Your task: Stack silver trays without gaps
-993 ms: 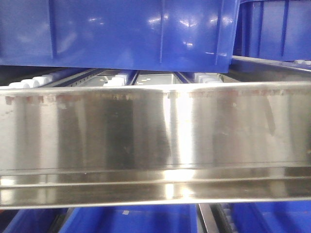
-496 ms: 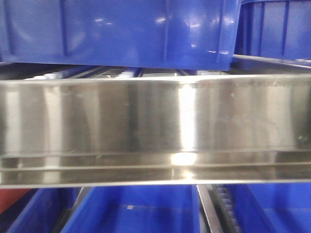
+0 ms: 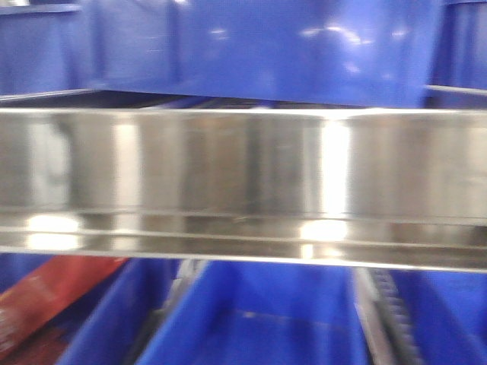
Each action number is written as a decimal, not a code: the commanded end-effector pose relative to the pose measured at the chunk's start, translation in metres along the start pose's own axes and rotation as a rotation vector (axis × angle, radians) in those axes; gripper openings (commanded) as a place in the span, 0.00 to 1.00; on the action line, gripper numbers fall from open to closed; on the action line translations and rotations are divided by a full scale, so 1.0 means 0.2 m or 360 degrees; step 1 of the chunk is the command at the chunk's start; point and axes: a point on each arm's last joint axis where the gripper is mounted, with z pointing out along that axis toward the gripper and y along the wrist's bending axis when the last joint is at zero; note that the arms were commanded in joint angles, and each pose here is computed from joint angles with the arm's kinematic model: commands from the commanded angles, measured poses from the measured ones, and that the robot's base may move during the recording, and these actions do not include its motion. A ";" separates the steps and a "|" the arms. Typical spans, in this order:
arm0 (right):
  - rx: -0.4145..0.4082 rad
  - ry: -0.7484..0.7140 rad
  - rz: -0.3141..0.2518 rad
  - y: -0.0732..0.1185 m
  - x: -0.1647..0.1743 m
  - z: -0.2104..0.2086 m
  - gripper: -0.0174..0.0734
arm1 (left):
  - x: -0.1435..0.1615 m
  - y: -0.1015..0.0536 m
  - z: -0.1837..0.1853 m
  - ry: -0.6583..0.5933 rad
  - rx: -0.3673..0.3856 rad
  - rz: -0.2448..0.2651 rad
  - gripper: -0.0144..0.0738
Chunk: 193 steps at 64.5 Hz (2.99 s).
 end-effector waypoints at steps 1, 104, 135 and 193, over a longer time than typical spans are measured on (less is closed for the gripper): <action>-0.0213 -0.0135 -0.0012 0.08 -0.04 0.00 0.10 | -0.05 -0.06 -0.03 -0.0103 0.0113 -0.0113 0.14; -0.0213 -0.0135 -0.0012 0.08 -0.04 0.00 0.10 | -0.05 -0.06 -0.03 -0.0103 0.0113 -0.0113 0.14; -0.0213 -0.0135 -0.0012 0.08 -0.04 0.00 0.10 | -0.05 -0.06 -0.03 -0.0103 0.0113 -0.0113 0.14; -0.0213 -0.0135 -0.0012 0.08 -0.04 0.00 0.10 | -0.05 -0.06 -0.03 -0.0103 0.0113 -0.0113 0.14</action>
